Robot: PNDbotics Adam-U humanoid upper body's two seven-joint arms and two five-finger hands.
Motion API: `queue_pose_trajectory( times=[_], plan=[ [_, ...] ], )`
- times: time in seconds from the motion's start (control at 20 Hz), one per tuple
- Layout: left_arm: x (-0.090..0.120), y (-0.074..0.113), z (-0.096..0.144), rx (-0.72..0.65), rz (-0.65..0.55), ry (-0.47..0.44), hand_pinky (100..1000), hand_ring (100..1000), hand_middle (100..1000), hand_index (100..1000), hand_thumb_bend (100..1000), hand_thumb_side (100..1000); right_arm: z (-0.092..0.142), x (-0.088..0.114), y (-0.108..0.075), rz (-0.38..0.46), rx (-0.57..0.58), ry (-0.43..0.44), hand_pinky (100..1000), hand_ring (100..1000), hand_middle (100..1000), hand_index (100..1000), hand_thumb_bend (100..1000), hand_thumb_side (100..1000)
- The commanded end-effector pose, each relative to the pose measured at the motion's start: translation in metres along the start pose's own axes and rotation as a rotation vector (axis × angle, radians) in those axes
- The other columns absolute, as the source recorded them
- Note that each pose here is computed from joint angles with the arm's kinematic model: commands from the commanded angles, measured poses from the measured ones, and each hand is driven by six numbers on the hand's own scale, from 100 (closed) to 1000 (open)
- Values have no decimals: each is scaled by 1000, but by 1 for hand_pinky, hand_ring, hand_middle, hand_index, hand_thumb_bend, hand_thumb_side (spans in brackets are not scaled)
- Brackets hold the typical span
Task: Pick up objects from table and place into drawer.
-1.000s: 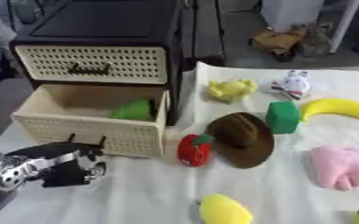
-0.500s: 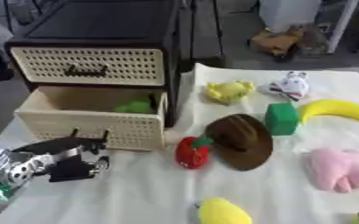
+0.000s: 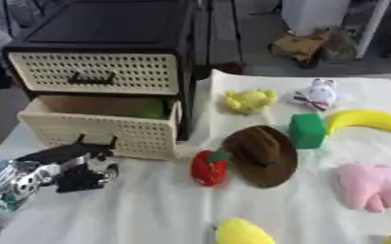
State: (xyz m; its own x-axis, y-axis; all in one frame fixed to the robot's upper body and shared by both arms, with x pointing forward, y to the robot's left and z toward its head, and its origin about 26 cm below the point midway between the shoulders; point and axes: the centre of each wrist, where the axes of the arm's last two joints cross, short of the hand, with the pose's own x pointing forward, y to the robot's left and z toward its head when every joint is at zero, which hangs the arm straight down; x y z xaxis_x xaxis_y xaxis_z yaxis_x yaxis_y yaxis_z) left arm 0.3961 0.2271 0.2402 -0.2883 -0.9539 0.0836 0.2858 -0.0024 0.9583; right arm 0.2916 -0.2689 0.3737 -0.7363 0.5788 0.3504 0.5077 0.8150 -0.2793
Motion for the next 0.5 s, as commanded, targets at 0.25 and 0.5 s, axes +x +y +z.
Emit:
queue_pose_trajectory(
  times=[0.25, 0.5],
  plan=[
    [-4, 16, 0, 92, -31, 5, 452, 670, 920, 1000, 100, 1000, -6, 8, -6, 3, -16, -35, 347, 564, 502, 707, 116, 853],
    [-8, 21, -7, 142, -34, 12, 451, 666, 877, 1000, 100, 1000, -5, 8, -6, 1, -14, -35, 347, 563, 501, 707, 117, 855]
  ],
)
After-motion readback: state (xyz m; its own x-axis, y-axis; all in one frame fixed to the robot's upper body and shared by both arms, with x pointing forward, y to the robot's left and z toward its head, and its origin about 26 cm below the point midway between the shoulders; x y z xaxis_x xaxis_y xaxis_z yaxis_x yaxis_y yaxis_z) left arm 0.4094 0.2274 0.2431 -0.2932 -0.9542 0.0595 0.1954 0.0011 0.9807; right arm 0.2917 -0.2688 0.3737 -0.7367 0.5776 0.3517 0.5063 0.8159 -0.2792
